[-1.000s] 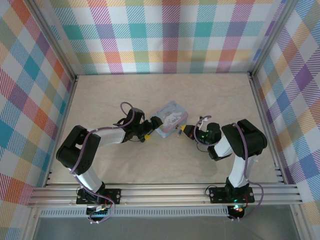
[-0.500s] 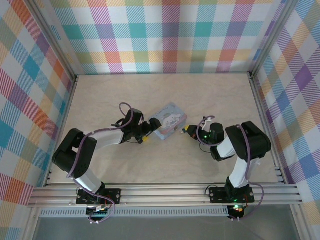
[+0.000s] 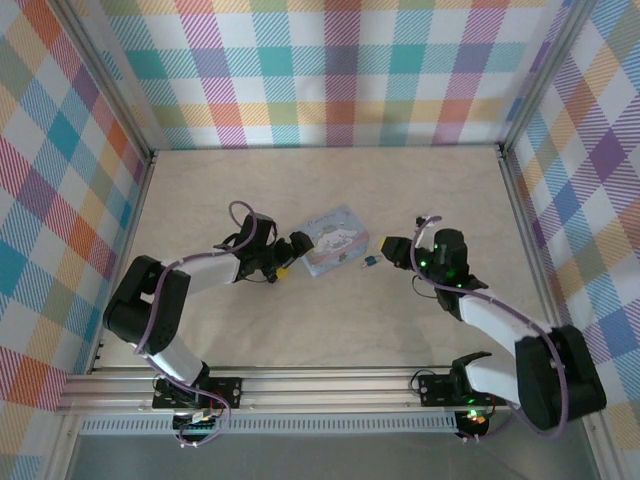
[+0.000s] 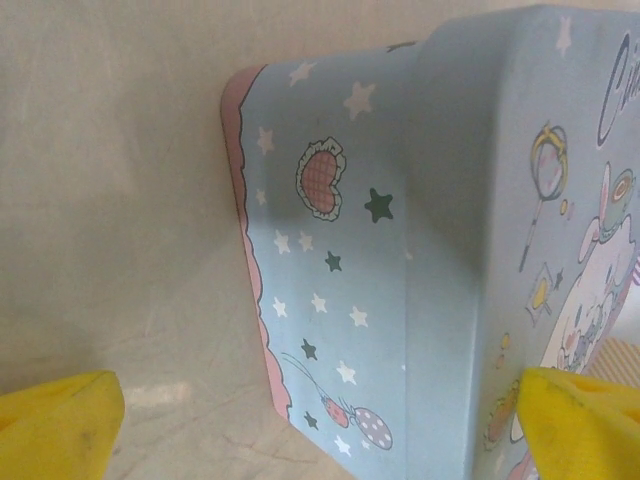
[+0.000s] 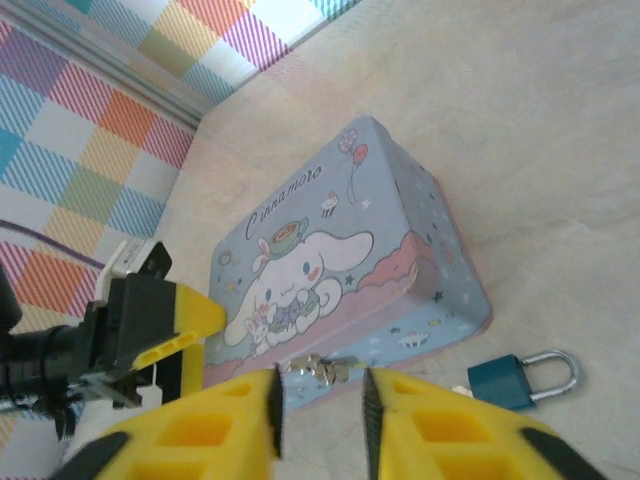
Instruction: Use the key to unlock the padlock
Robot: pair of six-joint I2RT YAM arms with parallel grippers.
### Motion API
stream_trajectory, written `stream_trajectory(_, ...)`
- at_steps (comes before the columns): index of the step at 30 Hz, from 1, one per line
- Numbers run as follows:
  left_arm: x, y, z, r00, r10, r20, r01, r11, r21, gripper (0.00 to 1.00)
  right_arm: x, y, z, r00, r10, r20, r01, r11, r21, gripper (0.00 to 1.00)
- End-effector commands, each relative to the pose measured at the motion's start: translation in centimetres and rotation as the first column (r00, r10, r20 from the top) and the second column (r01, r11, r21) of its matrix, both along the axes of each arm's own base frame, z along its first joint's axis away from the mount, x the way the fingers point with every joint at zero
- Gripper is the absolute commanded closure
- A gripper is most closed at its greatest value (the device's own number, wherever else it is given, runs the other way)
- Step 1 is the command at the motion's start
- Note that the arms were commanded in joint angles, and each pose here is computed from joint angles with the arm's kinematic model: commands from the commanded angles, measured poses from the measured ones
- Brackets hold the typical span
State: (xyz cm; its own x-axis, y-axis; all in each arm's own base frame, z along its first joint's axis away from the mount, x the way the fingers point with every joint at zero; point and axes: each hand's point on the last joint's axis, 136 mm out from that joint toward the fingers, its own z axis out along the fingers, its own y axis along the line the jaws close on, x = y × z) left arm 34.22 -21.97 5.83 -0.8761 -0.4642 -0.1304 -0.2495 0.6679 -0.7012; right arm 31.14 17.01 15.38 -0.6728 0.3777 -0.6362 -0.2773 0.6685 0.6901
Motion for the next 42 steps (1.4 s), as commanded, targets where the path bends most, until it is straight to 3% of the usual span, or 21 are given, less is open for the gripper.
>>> stream_trajectory(1, 0.1, 2.1, -2.7, 0.996, 0.029, -0.084, -0.022, 0.996, 0.084, 0.0, -1.8, -1.5, -2.1, 0.994, -0.025, -0.11, 0.012, 0.993, -0.117, 0.6)
stream_trajectory(9, 3.7, 2.8, -0.3, 0.999, 0.014, -0.034, -0.011, 0.996, 0.088, 0.0, -2.6, -4.5, 0.7, 0.991, -0.133, -0.029, 0.123, 0.965, -0.233, 0.25)
stream_trajectory(15, 5.2, 3.1, 4.9, 0.995, -0.02, 0.1, 0.009, 0.994, 0.109, 0.0, -3.1, -6.4, 1.7, 0.983, -0.182, 0.028, 0.181, 0.927, -0.329, 0.0)
stream_trajectory(19, 4.9, 4.6, 8.3, 0.979, -0.011, 0.204, -0.024, 0.986, 0.165, 0.0, -2.7, -8.8, 2.2, 0.963, -0.255, 0.09, 0.269, 0.865, -0.425, 0.0)
stream_trajectory(23, 3.7, 7.3, 11.2, 0.945, 0.019, 0.327, -0.103, 0.965, 0.241, 0.0, -1.6, -11.8, 2.7, 0.916, -0.344, 0.208, 0.401, 0.767, -0.5, 0.0)
stream_trajectory(28, 1.6, 12.3, 14.1, 0.874, 0.083, 0.478, -0.281, 0.89, 0.36, 0.0, 0.2, -15.1, 1.7, 0.855, -0.39, 0.343, 0.519, 0.642, -0.564, 0.0)
stream_trajectory(36, -0.8, 19.6, 14.9, 0.714, 0.096, 0.694, -0.567, 0.661, 0.492, 0.0, 3.5, -16.7, -2.2, 0.838, -0.401, 0.37, 0.544, 0.666, -0.511, 0.0)
stream_trajectory(42, -1.2, 21.3, 12.8, 0.74, -0.01, 0.672, -0.563, 0.537, 0.628, 0.0, 5.8, -16.0, -2.8, 0.835, -0.318, 0.449, 0.53, 0.684, -0.501, 0.0)
